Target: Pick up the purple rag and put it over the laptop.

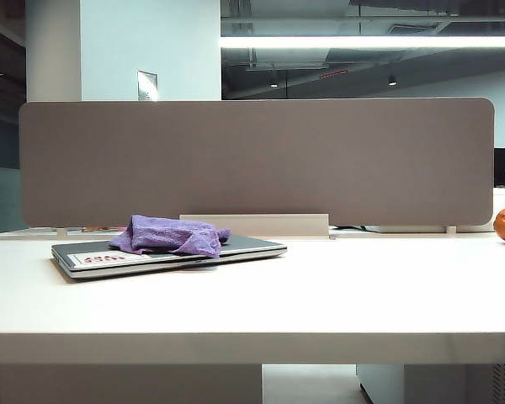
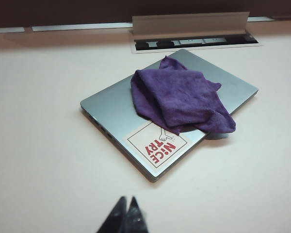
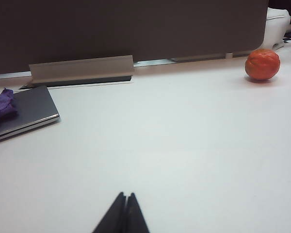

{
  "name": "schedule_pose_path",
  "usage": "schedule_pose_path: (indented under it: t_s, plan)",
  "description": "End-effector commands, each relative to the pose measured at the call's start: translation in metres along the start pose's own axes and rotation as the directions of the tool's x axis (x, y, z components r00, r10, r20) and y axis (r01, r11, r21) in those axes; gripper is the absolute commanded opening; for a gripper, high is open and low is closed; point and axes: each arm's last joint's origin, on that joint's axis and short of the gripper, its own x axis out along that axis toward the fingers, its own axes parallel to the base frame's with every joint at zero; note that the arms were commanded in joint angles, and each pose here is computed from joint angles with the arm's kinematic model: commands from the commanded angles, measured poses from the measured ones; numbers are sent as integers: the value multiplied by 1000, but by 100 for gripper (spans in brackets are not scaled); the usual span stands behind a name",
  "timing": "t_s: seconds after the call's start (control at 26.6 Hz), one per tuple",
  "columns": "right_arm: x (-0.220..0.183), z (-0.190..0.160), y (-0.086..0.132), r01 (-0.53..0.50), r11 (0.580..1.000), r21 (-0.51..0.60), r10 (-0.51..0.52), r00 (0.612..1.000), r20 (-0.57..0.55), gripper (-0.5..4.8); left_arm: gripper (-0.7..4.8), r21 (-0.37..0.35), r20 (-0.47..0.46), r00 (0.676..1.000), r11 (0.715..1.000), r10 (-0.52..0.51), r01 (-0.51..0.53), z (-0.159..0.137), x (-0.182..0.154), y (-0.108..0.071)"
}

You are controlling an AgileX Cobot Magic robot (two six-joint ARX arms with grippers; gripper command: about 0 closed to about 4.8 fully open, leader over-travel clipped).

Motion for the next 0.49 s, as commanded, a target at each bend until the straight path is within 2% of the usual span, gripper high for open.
schedule_pose_path:
  t_s: [0.04, 0.23, 0.49]
  plan:
    - [0, 0, 0, 1, 1000, -3, -1, 1000, 8, 22, -6, -46, 40, 999, 999, -1, 3, -14, -13, 0]
    - [0, 0, 0, 1, 1000, -3, -1, 1000, 8, 22, -6, -79, 146, 989, 997, -2, 14, -44, -39, -1]
    - [0, 0, 0, 1, 1000, -3, -1, 1000, 9, 22, -6, -77, 155, 988, 997, -6, 18, -56, -53, -1]
